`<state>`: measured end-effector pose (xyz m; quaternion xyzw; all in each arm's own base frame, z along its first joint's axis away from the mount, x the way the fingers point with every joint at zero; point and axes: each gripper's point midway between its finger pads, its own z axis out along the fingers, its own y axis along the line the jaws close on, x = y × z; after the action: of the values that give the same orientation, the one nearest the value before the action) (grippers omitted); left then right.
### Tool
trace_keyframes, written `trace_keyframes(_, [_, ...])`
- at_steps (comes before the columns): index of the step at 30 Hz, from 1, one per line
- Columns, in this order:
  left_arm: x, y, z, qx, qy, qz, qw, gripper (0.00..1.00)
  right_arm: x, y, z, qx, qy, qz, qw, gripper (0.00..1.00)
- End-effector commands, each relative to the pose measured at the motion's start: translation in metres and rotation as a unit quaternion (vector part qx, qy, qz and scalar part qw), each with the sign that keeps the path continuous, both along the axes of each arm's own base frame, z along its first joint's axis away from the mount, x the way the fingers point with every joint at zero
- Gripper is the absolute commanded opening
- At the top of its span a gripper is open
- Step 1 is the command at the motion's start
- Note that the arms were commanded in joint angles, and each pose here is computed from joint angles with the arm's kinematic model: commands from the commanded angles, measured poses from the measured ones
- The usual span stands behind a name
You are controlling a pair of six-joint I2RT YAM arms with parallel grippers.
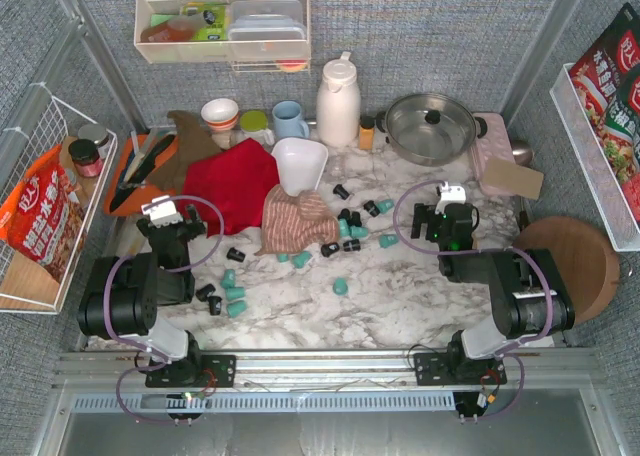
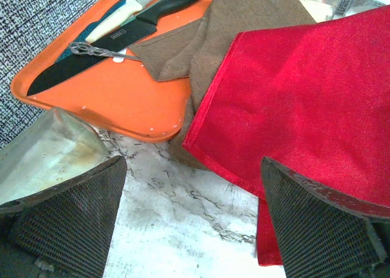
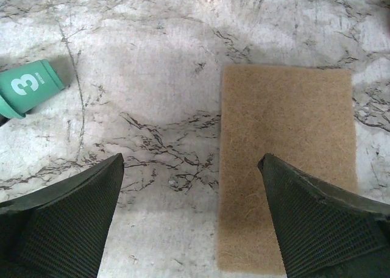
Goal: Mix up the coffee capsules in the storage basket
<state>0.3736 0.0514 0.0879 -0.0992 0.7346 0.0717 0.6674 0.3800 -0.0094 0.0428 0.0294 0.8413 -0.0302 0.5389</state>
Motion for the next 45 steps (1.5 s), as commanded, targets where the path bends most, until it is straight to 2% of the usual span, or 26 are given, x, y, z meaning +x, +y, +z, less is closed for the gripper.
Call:
trace_keyframes(1, [0.002, 0.0, 0.005, -0.002, -0.011, 0.0, 1.0, 0.99, 0.005, 0.002, 0.006, 0.012, -0.012, 0.004, 1.0, 0.99])
trace_keyframes(27, [0.002, 0.0, 0.004, -0.002, -0.009, -0.001, 1.0, 0.99, 0.004, -0.003, 0.014, 0.009, -0.012, -0.01, 1.0, 0.99])
trace_keyframes(38, [0.002, 0.0, 0.005, -0.002, -0.01, -0.001, 1.0, 0.99, -0.018, -0.016, 0.078, 0.006, 0.052, -0.074, 0.996, 0.99])
trace_keyframes(45, [0.002, 0.0, 0.005, -0.002, -0.01, -0.001, 1.0, 0.99, -0.025, -0.036, 0.128, 0.055, -0.004, -0.166, 0.985, 0.99])
